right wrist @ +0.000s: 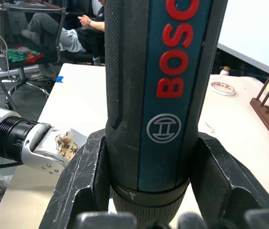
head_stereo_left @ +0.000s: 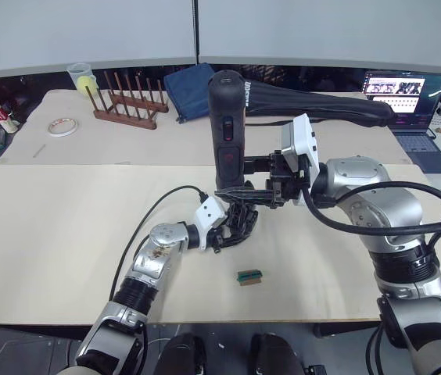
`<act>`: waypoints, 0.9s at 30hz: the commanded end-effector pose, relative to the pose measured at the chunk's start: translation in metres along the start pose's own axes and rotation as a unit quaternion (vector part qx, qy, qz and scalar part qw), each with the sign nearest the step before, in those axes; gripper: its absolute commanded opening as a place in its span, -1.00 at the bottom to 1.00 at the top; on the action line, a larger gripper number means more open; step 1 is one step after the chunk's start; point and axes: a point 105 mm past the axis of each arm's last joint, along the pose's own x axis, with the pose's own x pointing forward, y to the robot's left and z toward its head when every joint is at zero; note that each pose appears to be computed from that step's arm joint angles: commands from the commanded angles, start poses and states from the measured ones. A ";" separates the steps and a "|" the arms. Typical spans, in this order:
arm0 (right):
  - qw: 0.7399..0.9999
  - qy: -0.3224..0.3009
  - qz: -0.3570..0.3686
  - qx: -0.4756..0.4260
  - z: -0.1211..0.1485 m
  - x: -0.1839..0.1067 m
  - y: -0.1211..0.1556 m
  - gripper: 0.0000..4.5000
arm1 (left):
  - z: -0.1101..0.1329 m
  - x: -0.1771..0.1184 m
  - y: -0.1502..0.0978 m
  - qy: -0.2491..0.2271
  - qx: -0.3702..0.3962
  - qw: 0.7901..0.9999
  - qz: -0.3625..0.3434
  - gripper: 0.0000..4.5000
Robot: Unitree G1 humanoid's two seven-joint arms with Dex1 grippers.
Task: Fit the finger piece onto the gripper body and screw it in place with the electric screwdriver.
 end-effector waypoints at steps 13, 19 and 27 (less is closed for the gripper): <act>0.997 0.054 -0.038 0.046 -0.046 -0.004 -0.009 -0.13 | 0.023 -0.003 0.005 -0.033 0.026 0.999 0.004 0.02; 0.993 0.107 -0.014 0.052 -0.062 -0.009 -0.004 -0.13 | 0.023 -0.004 0.006 -0.033 0.026 0.999 0.006 0.02; 0.994 0.092 -0.035 0.049 -0.060 -0.009 -0.011 -0.13 | 0.023 -0.004 0.005 -0.033 0.025 0.999 0.005 0.02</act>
